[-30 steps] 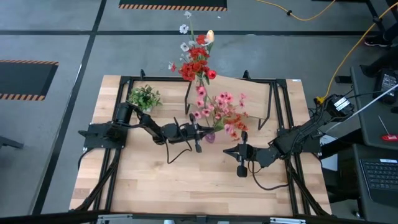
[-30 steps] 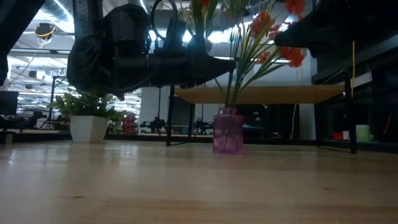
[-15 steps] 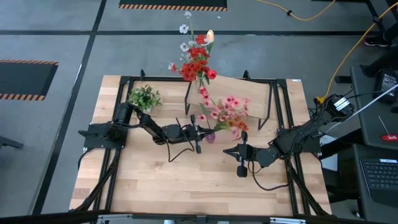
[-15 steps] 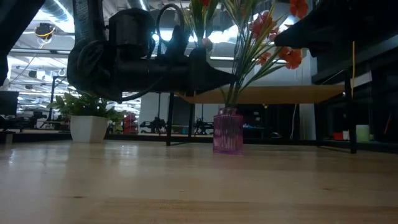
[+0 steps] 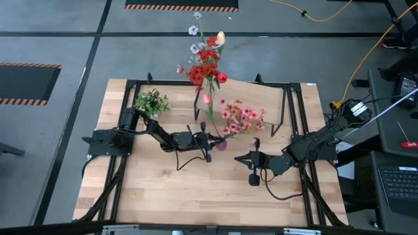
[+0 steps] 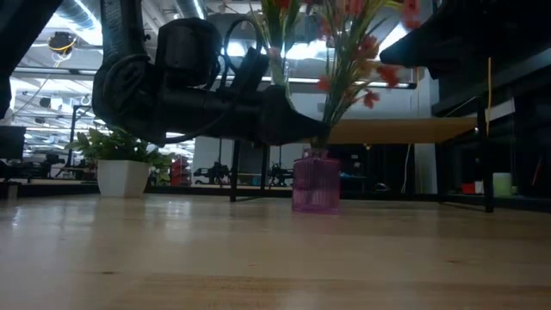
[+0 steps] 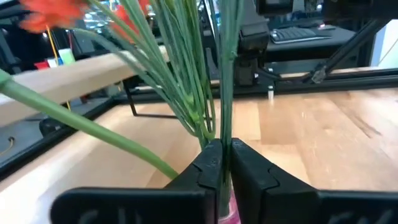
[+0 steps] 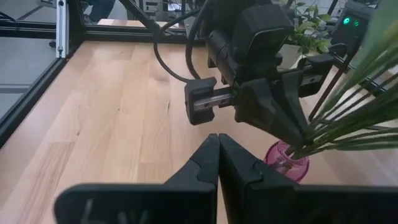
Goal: Pick and place flowers into a vace then onto a shelf
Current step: Put the pink flowers into the purple vase, then put the purple vase with the flowers on the shelf
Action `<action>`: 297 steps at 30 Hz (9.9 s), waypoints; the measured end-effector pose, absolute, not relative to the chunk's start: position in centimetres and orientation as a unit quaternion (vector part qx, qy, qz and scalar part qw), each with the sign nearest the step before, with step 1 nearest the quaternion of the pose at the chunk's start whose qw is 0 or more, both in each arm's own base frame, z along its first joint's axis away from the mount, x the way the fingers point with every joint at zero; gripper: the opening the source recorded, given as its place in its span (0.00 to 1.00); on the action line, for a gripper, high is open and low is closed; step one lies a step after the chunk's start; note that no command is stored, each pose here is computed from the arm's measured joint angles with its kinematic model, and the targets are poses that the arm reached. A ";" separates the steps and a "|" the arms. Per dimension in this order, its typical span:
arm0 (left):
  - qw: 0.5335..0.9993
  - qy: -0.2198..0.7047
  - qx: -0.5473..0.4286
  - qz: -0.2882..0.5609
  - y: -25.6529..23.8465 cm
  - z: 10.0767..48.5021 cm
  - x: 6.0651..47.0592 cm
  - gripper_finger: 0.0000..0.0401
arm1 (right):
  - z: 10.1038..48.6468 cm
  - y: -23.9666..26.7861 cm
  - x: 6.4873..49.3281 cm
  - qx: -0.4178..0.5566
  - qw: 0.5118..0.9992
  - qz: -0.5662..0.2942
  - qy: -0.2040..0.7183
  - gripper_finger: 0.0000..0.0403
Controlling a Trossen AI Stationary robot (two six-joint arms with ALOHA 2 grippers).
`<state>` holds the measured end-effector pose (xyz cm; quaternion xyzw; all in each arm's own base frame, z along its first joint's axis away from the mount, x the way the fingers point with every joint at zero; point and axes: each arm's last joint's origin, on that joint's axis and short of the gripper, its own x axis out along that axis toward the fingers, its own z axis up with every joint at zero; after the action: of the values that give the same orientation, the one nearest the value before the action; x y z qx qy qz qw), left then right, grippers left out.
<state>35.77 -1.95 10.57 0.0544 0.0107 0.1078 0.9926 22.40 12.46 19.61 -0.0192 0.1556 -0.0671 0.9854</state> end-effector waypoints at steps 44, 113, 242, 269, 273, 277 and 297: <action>0.978 0.001 0.092 0.188 -3.7 11.0 35.4 0.37 | 19.6 12.5 22.4 -0.017 0.985 -0.065 0.158 0.02; 0.958 -0.034 0.105 0.264 -4.3 13.8 37.8 0.01 | 19.6 12.5 22.4 -0.017 0.985 -0.064 0.158 0.02; 0.993 0.072 0.063 0.068 -12.0 17.0 25.4 0.19 | 21.1 14.9 21.8 0.041 0.989 -0.028 0.136 0.01; 0.988 0.139 -0.015 -0.061 -4.9 13.6 17.9 0.00 | 14.0 12.9 26.1 0.022 0.969 -0.151 0.192 0.07; 0.989 0.141 -0.013 -0.040 -4.1 13.6 18.0 0.01 | 13.9 11.7 26.7 0.033 0.967 -0.152 0.202 0.19; 0.988 0.153 -0.013 -0.025 -3.5 13.4 18.1 0.00 | 13.8 10.3 27.4 0.060 0.964 -0.145 0.213 0.37; 0.987 0.160 -0.001 -0.012 -2.1 13.2 18.3 0.01 | 13.5 6.1 28.8 0.046 0.955 -0.199 0.217 0.77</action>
<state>18.29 -2.15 13.22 -0.0007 0.1595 -0.0120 0.9871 28.83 6.11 13.45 0.0464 0.2169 -0.1988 0.9546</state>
